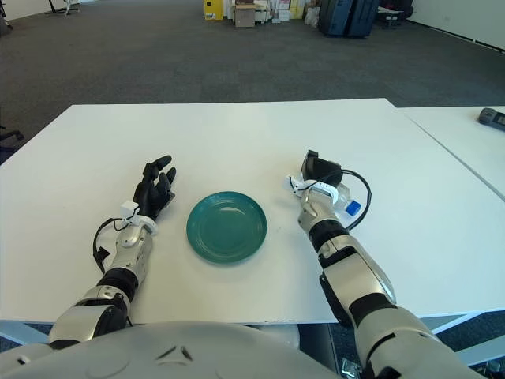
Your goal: Put the bottle into the plate.
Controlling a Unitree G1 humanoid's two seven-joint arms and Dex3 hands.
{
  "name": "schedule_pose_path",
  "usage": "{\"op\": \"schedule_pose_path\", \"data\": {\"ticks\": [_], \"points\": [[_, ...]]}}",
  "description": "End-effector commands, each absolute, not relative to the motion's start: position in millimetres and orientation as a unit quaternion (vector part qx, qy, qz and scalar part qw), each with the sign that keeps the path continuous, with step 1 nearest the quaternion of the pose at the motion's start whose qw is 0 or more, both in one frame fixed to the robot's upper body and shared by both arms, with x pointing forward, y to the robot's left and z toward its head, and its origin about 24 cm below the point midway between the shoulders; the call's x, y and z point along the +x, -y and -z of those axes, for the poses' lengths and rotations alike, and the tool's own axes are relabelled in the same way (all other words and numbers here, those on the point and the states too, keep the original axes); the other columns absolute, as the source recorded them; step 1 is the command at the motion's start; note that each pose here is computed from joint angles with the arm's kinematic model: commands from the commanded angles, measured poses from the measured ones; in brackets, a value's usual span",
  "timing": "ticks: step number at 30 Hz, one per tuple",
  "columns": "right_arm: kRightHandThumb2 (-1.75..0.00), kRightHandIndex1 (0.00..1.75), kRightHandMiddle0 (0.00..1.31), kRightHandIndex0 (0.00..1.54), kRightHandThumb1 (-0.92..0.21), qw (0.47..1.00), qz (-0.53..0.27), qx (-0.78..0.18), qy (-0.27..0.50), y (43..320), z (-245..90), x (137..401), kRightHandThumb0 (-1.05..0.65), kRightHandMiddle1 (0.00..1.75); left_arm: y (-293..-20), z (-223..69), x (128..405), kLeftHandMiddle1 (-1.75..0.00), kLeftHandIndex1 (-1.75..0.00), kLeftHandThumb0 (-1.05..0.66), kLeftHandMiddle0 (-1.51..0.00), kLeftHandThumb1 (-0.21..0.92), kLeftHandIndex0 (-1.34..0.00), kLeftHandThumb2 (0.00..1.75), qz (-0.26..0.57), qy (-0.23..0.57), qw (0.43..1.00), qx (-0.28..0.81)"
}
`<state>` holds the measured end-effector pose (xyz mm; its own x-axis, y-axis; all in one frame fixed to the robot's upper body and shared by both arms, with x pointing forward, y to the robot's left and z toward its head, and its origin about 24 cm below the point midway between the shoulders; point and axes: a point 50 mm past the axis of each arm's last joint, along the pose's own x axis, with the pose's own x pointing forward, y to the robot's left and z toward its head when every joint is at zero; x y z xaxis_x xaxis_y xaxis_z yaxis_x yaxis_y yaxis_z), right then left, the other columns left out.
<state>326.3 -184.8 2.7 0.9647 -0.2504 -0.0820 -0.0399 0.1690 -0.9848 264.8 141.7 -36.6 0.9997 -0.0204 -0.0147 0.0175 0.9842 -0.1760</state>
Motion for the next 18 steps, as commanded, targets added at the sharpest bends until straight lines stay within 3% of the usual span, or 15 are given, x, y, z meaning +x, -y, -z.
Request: {"op": "schedule_pose_path", "data": {"ticks": [1, 6, 18], "points": [[-1.64, 1.64, 0.65, 0.85, 0.0, 0.764, 0.067, -0.638, -0.073, 176, -18, 326, 0.0, 1.75, -144, 54, 251, -0.02, -1.03, -0.83, -0.45, 0.92, -0.05, 0.97, 0.003, -0.052, 0.994, -0.099], [-1.65, 1.66, 0.64, 0.86, 0.0, 0.78, 0.06, -0.622, 0.027, 155, -57, 317, 0.0, 1.75, -143, 56, 251, -0.02, -1.03, -0.83, -0.45, 0.92, -0.04, 0.98, 0.0, -0.059, 0.993, -0.1], [-1.66, 1.71, 0.61, 0.85, -0.01, 0.801, 0.023, -0.578, 0.155, 123, -116, 298, 0.0, 1.75, -144, 61, 249, -0.02, -1.03, -0.82, -0.45, 0.92, -0.01, 0.98, -0.001, -0.078, 0.992, -0.095]]}}
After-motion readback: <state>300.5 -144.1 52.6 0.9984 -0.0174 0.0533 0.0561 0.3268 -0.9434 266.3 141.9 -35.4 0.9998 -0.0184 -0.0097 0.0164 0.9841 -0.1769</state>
